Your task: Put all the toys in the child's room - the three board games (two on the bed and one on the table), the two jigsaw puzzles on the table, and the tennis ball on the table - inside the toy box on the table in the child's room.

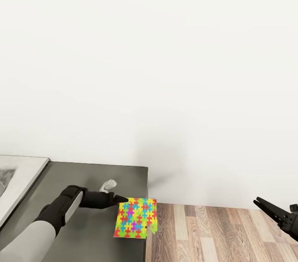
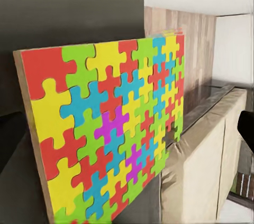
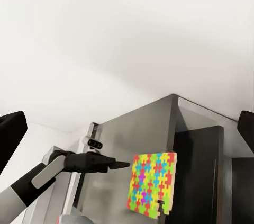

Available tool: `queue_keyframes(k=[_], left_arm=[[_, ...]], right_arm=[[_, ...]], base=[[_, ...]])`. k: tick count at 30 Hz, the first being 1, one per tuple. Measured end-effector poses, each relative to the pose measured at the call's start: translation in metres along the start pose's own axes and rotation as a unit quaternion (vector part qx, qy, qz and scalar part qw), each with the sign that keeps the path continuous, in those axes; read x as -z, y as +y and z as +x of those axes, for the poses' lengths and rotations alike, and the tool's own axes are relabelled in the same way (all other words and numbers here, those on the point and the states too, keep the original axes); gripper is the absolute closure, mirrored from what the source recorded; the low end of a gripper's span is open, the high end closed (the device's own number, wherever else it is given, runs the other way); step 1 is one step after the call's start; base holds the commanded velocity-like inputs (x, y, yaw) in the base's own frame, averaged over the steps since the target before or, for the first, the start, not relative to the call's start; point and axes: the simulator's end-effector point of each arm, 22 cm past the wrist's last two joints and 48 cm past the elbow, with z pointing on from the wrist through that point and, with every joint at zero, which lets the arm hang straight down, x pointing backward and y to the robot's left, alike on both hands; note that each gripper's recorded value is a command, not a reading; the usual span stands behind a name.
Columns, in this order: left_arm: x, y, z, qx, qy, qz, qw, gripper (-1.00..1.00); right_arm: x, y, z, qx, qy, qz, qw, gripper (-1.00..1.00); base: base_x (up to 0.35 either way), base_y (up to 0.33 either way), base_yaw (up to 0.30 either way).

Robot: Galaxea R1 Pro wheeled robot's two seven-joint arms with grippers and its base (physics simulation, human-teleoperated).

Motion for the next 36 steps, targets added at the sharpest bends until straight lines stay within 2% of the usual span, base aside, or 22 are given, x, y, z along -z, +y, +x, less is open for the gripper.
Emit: queue_keyframes(k=[19,36], left_arm=[[-0.009,-0.014,0.001,-0.001,0.002,0.018,0.9998,-1.0],[0.002,0.0,-0.001,0.0,-0.002,0.004,1.0,-1.0]], right_arm=[[0.0,0.0,0.0,0.0,0.0,0.0,1.0,-1.0],[0.0,-0.001,0.001,-0.001,0.001,0.001,1.0,-1.0]], base=[[0.0,0.0,0.0],[0.0,0.0,0.0]])
